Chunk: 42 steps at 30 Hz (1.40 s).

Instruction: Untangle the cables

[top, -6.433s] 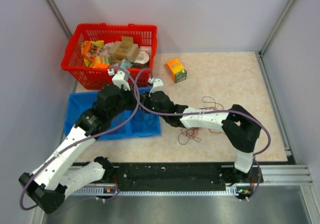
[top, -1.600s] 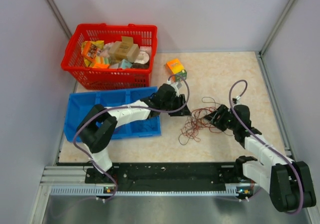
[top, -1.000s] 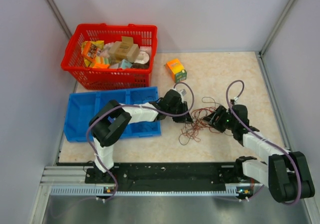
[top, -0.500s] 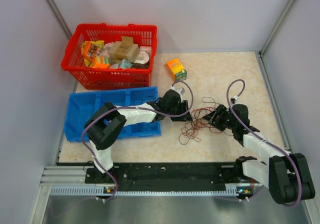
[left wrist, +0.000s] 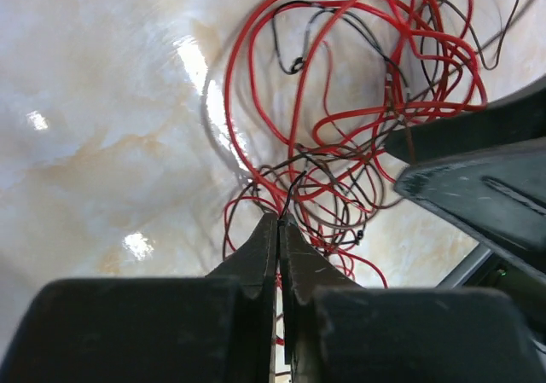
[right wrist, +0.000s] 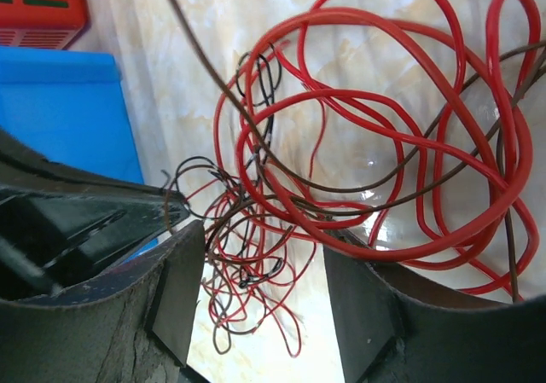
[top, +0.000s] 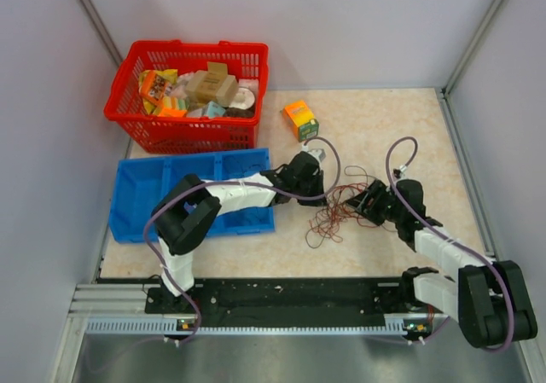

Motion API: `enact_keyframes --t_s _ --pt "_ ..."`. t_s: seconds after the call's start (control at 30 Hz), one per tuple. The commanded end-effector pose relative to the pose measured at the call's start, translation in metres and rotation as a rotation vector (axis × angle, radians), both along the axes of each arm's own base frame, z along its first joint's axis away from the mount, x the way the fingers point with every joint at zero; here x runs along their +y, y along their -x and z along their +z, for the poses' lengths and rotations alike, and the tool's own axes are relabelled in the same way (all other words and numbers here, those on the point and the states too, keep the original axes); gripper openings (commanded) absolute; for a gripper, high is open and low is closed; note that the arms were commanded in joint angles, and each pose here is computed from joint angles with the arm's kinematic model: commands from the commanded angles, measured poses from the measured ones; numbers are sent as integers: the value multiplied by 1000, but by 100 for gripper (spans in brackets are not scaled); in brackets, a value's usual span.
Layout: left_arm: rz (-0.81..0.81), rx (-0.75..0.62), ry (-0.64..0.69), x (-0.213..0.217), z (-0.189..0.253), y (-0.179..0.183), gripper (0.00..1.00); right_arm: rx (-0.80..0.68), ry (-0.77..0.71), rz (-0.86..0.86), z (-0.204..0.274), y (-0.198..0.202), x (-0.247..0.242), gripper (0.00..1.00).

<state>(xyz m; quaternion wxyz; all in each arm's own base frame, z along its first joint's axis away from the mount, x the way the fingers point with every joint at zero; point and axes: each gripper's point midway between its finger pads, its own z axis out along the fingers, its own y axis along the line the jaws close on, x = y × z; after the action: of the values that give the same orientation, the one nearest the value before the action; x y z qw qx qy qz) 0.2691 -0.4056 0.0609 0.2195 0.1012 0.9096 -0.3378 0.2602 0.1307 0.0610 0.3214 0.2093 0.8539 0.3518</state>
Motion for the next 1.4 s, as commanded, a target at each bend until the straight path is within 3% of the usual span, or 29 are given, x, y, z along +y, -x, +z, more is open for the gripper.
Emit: enact_keyframes --t_s 0.0,0.17,0.3,0.4,0.5,0.57,0.63,0.73,0.83,1.0,1.1,1.17,1.2,1.3,1.37 --pt "-26 -147 -97 -4 30 -2 0 -12 -21 10 -4 -2 3 58" --pt "-29 -282 -111 6 71 10 0 -5 -29 33 -8 -4 11 66" --pt "-139 -272 8 -5 101 37 0 -3 -30 17 -9 -11 13 77" --pt "-196 -265 92 -11 123 52 0 13 -15 -37 -15 -20 7 77" --pt "-229 -300 160 -10 154 62 0 33 -6 -81 -23 -28 3 67" --pt "-247 -336 198 -8 175 67 0 56 5 -105 -31 -30 0 48" --pt "-256 -380 220 -2 193 70 0 64 15 -132 -35 -31 -4 18" --pt "-250 -449 230 10 219 70 1 87 57 -201 -41 -27 -20 0" --pt "-203 -514 228 25 230 66 4 76 101 -283 -38 -25 -41 0" --pt "-170 -515 210 31 217 62 20 -8 137 -313 -10 -20 -53 0" --pt "-184 -491 196 24 200 60 18 -50 137 -312 0 -14 -54 0" --pt "-184 -474 193 18 191 58 8 -56 135 -312 2 -9 -55 0" --pt "-184 -461 183 16 185 56 9 -56 137 -316 2 -7 -56 0" --pt "-189 -415 142 6 161 52 32 -62 129 -312 3 -4 -55 0" --pt "-193 -367 89 2 139 49 42 -56 125 -311 2 -2 -55 0"
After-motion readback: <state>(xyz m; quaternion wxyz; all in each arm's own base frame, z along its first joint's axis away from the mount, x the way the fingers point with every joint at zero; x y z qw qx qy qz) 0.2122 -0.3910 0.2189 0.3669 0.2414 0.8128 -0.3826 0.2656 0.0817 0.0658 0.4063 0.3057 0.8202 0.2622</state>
